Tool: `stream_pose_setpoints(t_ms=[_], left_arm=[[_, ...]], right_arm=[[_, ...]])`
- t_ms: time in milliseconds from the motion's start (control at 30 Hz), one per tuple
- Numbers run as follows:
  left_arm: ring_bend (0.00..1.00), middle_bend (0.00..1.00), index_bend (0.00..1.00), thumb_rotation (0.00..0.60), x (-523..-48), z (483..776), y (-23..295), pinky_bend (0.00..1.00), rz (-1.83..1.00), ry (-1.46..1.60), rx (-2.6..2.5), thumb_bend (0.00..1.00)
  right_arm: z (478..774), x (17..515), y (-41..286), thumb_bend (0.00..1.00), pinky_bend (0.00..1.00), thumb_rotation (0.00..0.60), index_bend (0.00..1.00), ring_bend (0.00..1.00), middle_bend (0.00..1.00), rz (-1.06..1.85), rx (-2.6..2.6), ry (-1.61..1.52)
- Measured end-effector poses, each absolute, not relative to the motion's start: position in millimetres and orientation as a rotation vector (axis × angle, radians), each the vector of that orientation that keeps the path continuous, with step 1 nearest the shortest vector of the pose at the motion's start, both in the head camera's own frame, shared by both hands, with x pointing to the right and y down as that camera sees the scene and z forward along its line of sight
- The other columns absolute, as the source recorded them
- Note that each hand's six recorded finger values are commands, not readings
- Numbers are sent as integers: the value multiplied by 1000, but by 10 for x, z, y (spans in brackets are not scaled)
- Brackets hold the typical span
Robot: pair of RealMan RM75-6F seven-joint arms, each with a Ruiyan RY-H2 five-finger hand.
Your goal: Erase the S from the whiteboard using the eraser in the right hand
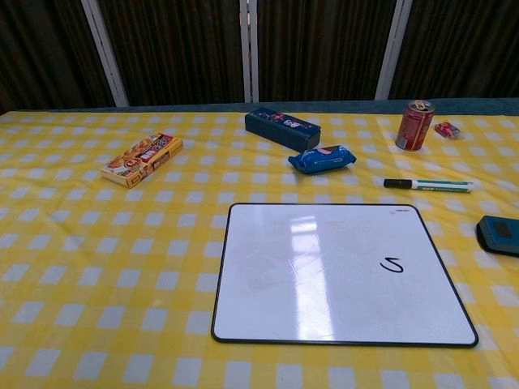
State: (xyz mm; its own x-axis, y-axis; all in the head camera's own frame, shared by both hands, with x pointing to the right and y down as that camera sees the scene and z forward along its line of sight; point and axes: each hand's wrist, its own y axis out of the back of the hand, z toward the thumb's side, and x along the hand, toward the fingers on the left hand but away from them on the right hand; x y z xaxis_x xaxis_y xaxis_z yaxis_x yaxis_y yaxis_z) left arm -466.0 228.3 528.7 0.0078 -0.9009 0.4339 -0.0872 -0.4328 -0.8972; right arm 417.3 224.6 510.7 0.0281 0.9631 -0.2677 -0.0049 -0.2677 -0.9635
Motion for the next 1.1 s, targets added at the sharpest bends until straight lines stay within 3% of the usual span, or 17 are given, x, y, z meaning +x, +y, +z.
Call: stream_pose_setpoints(t_ms=[267, 467, 633, 833, 1000, 1100], left_arm=[[0, 0, 0, 600, -4656, 5295, 2278, 0, -1500, 1034, -1595, 0], [0, 0, 0, 600, -4630, 5328, 2253, 0, -1501, 1027, -1608, 0], [0, 0, 0, 600, -4606, 5330, 2242, 0, -1511, 1030, -1616, 0], [0, 0, 0, 600, -4634, 5329, 2251, 0, -1534, 1036, -1605, 0], [0, 0, 0, 600, -4634, 5365, 2256, 0, -1552, 1021, -1594, 0], [0, 0, 0, 600, -4624, 5385, 2263, 0, -1560, 1015, -1595, 0]], right_arm=[[5190, 4197, 2252, 0, 0, 600, 31, 0, 0, 1420, -1445, -1039], [5416, 4219, 2142, 0, 10, 600, 151, 9, 131, 1462, -1487, -990], [5901, 4328, 1955, 0, 126, 600, 232, 117, 262, 1550, -1561, -881], [6448, 4373, 1726, 0, 221, 600, 253, 173, 315, 1627, -1618, -780], [6652, 4309, 1659, 0, 343, 600, 287, 226, 350, 1630, -1625, -733], [6728, 4268, 1659, 0, 363, 600, 301, 245, 363, 1638, -1643, -718]])
